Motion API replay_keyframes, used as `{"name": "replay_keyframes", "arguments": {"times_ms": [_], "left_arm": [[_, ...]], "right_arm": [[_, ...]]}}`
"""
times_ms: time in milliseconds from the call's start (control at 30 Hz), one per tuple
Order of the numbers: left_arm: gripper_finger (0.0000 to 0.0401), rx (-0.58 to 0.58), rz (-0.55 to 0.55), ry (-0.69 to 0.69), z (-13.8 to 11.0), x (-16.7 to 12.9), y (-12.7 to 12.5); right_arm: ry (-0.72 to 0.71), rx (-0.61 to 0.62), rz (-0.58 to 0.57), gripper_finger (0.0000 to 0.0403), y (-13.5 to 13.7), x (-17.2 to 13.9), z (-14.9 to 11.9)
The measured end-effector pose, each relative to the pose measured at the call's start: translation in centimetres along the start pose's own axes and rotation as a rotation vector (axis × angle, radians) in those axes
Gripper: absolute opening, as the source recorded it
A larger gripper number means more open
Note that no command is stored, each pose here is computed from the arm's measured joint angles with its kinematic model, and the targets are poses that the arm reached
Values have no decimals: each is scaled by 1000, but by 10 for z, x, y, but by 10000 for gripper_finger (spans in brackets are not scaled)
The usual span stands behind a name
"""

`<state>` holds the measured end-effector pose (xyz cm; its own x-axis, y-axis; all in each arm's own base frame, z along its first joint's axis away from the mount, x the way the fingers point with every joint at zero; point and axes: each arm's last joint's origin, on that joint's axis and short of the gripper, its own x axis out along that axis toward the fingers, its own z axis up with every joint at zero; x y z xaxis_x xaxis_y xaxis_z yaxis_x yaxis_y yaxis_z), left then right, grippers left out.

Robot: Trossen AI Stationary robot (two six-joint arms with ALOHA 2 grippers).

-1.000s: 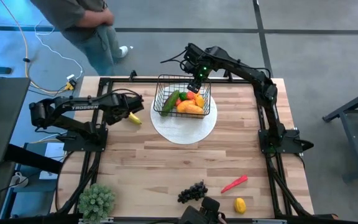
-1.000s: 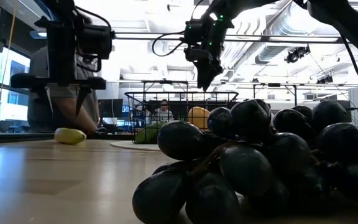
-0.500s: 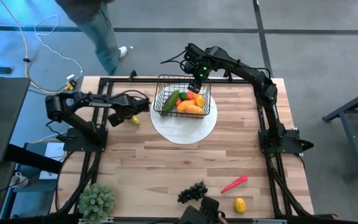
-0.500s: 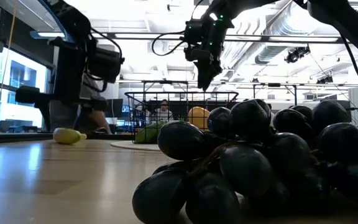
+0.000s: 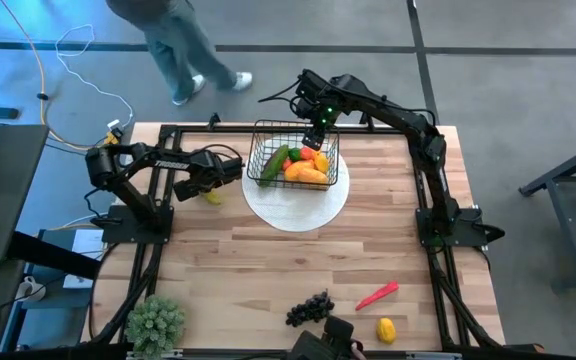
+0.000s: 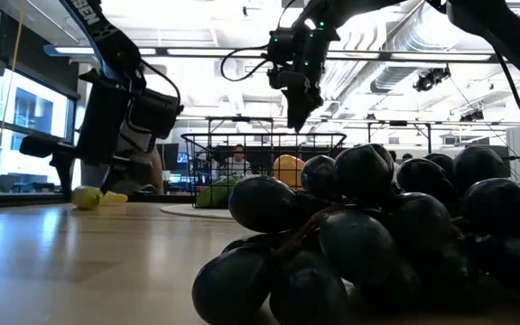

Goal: Build produce basket
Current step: Put the banana into the wire basket

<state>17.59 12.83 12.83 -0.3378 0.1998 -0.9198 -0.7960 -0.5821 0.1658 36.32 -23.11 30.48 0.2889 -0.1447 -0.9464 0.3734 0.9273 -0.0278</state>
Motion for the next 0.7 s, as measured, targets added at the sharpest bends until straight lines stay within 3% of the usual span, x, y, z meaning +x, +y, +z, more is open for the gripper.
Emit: {"name": "replay_keyframes", "arguments": {"times_ms": [200, 367, 700], "left_arm": [[113, 122, 7, -19, 1, 1, 0], [113, 196, 19, -14, 4, -1, 3], [113, 289, -66, -18, 21, -16, 11]], "right_arm": [[21, 21, 4, 227, 0, 0, -2], [-4, 73, -1, 227, 1, -11, -3], [-57, 188, -40, 227, 2, -41, -10]]}}
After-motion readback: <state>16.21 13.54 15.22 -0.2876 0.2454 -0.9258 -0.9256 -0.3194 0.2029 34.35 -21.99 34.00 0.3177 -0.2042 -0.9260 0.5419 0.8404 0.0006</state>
